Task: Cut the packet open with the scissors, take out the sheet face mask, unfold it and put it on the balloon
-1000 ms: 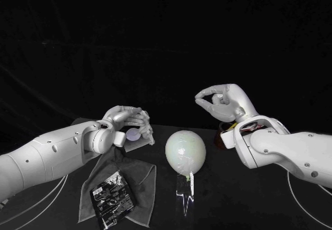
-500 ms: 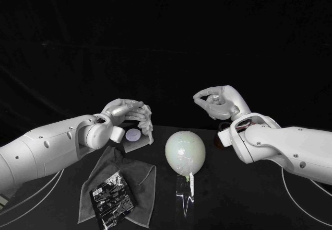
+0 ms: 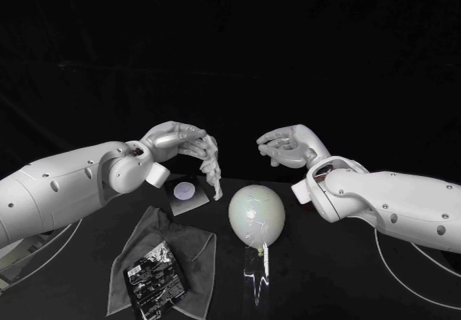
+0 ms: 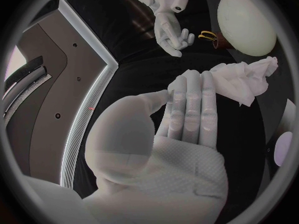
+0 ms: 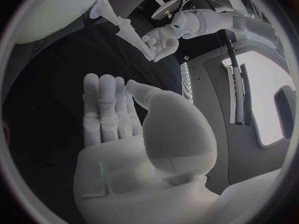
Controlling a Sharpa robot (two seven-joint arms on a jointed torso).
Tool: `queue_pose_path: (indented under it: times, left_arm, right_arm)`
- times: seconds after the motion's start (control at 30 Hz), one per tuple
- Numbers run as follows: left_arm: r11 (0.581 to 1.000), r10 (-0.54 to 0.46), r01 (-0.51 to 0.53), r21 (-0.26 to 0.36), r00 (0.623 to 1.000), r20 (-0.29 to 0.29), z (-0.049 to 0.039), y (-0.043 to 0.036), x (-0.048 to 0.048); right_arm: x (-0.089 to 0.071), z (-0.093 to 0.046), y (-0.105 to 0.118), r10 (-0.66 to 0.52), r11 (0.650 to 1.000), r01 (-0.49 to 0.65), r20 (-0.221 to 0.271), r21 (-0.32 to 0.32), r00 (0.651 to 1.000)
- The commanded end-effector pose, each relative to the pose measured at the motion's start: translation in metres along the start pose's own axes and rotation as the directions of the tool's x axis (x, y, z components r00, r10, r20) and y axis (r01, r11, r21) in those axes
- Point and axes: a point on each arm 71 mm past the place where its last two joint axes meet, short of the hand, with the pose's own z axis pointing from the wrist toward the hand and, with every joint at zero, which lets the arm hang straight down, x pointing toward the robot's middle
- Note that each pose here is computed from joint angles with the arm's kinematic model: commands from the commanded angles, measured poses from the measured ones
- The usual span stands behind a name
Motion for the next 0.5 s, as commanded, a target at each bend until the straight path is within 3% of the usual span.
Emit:
queue_pose_path:
  times: [0.03, 0.3, 0.5]
  left_arm:
    - [0.999, 0.028, -0.031, -0.011, 0.988, -0.153, 0.0007, -0.0066, 0.0077]
    - [0.999, 0.045, -0.048, -0.007, 0.971, -0.234, 0.0031, -0.0177, 0.0117]
    - [0.998, 0.054, -0.056, 0.001, 0.963, -0.264, 0.0050, -0.0230, 0.0154]
  right_arm:
    - [0.009, 0.007, 0.001, 0.016, 1.000, -0.018, -0.099, -0.020, 0.995]
    - [0.031, 0.023, 0.006, -0.028, 0.998, 0.016, -0.204, -0.060, 0.979]
    - [0.049, 0.031, 0.016, -0.038, 0.996, 0.017, -0.244, -0.090, 0.969]
